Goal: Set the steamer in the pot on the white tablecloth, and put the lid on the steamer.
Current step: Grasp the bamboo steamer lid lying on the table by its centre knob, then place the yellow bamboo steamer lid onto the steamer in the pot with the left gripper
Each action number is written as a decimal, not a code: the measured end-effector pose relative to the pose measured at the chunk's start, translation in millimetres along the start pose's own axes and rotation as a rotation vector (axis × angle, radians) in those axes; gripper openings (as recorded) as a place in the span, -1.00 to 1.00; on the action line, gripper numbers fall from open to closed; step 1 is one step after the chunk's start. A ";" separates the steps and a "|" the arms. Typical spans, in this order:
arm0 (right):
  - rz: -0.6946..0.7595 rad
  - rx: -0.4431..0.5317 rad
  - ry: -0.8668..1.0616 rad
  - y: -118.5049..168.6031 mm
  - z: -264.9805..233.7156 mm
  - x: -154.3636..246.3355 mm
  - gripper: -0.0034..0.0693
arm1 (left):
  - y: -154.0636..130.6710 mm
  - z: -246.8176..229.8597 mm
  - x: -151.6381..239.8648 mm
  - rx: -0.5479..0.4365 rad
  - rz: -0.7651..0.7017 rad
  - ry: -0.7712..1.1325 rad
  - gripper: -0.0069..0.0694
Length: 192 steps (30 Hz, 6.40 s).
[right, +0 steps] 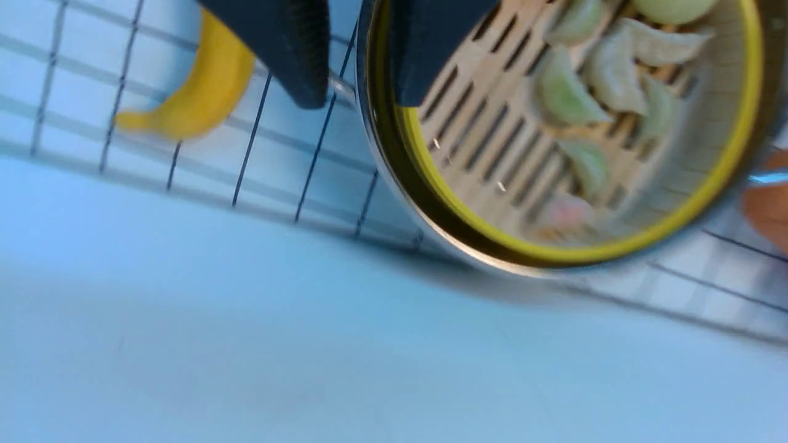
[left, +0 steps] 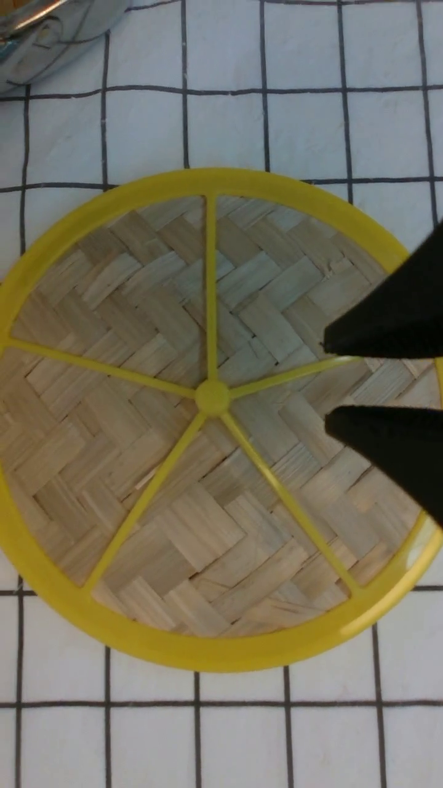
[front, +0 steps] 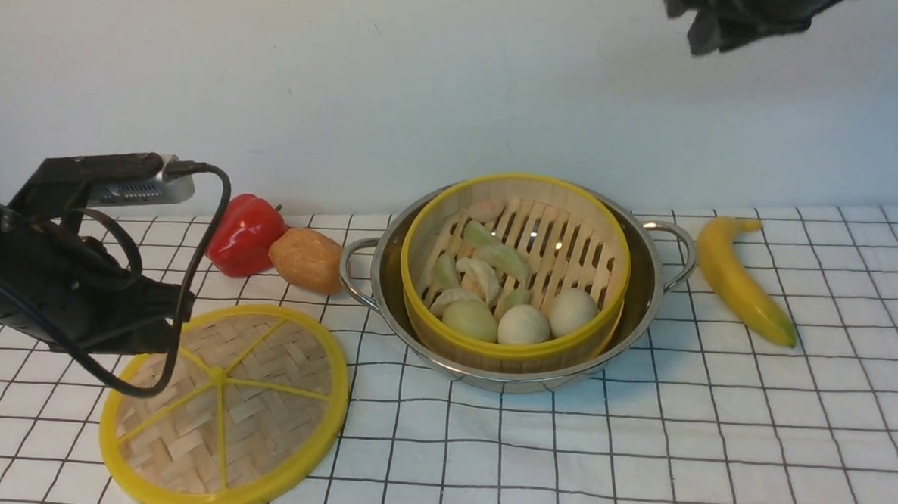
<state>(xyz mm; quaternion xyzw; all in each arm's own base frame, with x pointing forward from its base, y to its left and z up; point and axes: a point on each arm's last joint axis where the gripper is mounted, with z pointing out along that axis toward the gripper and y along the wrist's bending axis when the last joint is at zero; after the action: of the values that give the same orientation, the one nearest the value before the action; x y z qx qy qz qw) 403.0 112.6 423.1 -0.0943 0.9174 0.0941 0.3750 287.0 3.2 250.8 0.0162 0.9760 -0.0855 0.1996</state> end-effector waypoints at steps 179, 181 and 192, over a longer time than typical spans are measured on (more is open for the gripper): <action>-0.003 -0.307 -0.154 29.0 -216.2 134.8 -0.72 | -235.5 123.4 -125.2 0.130 0.667 -0.156 -0.42; -0.003 -0.307 -0.154 29.0 -216.2 134.8 -0.71 | -235.4 123.4 -125.2 0.130 0.667 -0.156 -0.33; -0.003 -0.307 -0.154 29.0 -216.1 134.8 -0.68 | -234.1 109.3 -129.8 0.101 0.694 -0.195 0.26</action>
<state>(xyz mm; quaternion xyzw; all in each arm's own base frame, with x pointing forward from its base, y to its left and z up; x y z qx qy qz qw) 156.6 74.2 482.4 -0.1444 0.8607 0.2397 0.4253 433.3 -246.0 240.2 0.3482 0.8833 -0.0617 0.3078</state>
